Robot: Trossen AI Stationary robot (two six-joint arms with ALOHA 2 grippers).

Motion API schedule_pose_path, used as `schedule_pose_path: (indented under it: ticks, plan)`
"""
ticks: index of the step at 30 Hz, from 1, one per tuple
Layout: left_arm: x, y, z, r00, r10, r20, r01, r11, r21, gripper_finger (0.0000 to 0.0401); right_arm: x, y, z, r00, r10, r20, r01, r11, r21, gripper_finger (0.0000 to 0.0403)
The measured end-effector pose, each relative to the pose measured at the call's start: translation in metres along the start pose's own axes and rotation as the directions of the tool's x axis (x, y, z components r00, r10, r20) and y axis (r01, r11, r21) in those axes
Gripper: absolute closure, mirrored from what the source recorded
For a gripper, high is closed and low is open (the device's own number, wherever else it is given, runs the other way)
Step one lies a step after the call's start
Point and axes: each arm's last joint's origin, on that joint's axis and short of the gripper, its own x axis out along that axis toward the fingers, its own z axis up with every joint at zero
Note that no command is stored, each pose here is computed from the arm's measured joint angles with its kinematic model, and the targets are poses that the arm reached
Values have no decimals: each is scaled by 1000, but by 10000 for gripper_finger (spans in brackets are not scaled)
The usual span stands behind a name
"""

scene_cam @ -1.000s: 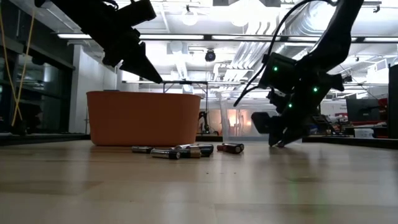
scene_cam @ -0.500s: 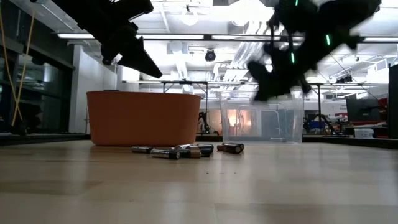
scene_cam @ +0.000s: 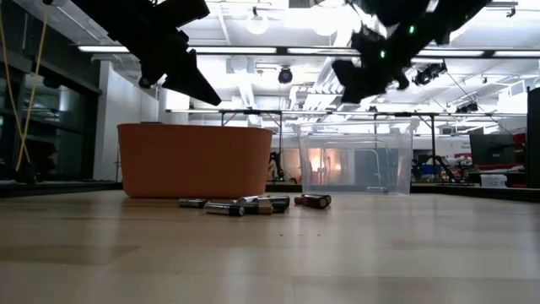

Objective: Sort batteries
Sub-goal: Put the silver battery into the transparent bin

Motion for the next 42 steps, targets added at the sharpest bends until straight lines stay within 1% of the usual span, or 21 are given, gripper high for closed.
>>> schedule_pose_path:
  ticks: [2,5,8,11,14,17,19,20,21,22,24,27,28,30,32,34,37,38,39,42]
  plan:
    - [0,0,0,1000,0,0,0,1000,0,243,9,-10,-5,999,1,-35,-1,1000,7,300]
    - [0,0,0,1000,0,0,0,1000,0,243,15,-18,-4,998,39,-54,-39,999,16,276]
    - [0,0,0,1000,0,0,0,1000,0,243,13,-16,-1,989,138,-44,-139,990,-17,258]
    - [1,-1,2,1000,-13,16,13,1000,-28,243,2,-11,5,965,261,-12,-261,964,-40,251]
    - [6,-7,3,995,-98,27,99,995,-34,243,-15,-7,11,937,348,21,-345,936,-70,250]
    - [16,-16,-1,983,-182,-2,182,982,45,243,-33,-4,17,904,422,62,-417,905,-80,250]
    - [22,-23,-7,969,-244,-37,247,964,102,243,-45,-4,19,878,472,77,-466,881,-87,249]
    - [26,-27,-9,962,-268,-53,272,956,107,243,-50,-3,20,863,497,84,-491,867,-90,249]
    - [31,-31,-11,955,-289,-59,294,951,94,243,-56,-3,21,850,519,93,-512,855,-87,249]
    - [35,-34,-12,949,-312,-52,315,947,59,243,-61,-3,21,839,535,97,-529,845,-85,249]
    - [43,-39,-13,933,-357,-47,356,934,-32,243,-69,-1,22,822,559,107,-553,829,-83,249]
    - [51,-39,-19,912,-400,-93,376,905,-197,243,-76,0,21,806,583,106,-576,812,-93,249]
    - [50,-37,-21,901,-417,-121,384,894,-229,243,-78,1,21,801,589,106,-582,808,-95,249]
    - [45,-32,-22,883,-443,-157,401,884,-239,243,-79,2,20,797,597,98,-588,802,-107,249]
    - [41,-28,-24,879,-435,-195,400,896,-195,243,-80,4,18,795,600,89,-590,799,-119,249]
    - [40,-27,-27,869,-438,-228,422,899,-118,243,-80,5,17,797,600,71,-590,798,-125,249]
    - [44,-30,-34,829,-484,-281,500,866,-18,243,-80,4,16,798,599,65,-589,798,-126,249]
    - [46,-30,-36,822,-487,-296,512,859,10,243,-80,4,15,799,598,59,-588,799,-127,249]
    - [49,-31,-39,821,-479,-312,513,857,35,243,-80,4,15,800,598,58,-588,799,-128,249]
    - [61,-29,-44,841,-428,-330,475,877,74,243,-80,4,15,800,598,58,-588,799,-128,249]
